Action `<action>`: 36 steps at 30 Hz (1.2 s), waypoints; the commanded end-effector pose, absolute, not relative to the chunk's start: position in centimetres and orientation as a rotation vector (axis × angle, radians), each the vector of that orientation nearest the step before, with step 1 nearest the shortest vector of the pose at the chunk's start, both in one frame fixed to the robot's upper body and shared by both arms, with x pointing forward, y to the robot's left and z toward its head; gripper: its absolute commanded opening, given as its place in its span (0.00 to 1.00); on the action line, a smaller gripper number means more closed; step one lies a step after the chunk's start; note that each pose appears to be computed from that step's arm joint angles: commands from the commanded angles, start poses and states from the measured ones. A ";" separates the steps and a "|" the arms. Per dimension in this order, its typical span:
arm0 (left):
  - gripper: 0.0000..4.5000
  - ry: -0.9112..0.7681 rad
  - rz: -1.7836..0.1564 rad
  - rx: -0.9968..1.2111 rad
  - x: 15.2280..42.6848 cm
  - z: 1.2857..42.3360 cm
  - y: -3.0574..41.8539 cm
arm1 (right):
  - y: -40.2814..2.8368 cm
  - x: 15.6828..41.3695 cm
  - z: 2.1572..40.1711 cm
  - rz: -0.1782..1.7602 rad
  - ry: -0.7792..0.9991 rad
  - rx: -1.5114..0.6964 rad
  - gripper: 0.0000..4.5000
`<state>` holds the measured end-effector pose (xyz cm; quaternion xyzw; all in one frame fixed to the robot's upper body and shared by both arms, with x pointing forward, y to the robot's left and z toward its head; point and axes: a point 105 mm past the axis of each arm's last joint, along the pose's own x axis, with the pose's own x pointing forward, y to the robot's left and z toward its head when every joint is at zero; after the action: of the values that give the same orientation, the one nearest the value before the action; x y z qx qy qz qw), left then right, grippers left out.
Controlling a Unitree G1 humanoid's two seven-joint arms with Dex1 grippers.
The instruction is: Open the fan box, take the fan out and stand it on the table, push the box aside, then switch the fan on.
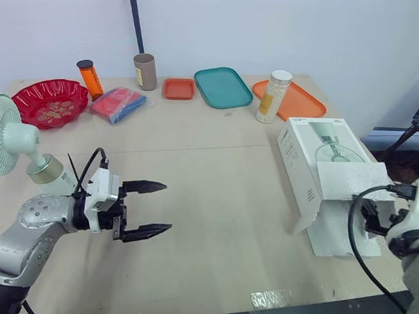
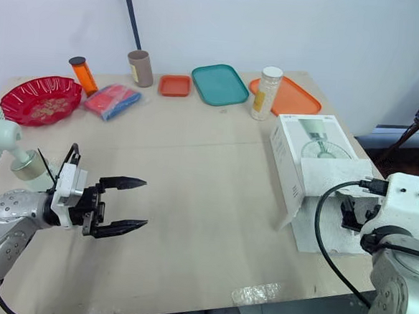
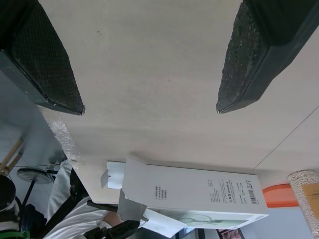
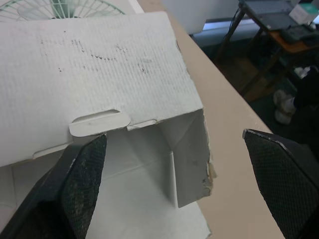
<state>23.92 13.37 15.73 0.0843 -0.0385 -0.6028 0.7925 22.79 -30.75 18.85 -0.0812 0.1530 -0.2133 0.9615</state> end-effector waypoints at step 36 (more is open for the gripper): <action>1.00 -0.130 -1.064 0.277 22.2 16.1 15.3 | -13.1 21.8 23.8 1.083 0.070 -0.413 0.99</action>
<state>22.52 15.12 15.14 0.1061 -0.0407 -0.5140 0.8502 22.01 -13.53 23.66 -0.1805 0.0478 0.4960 0.8480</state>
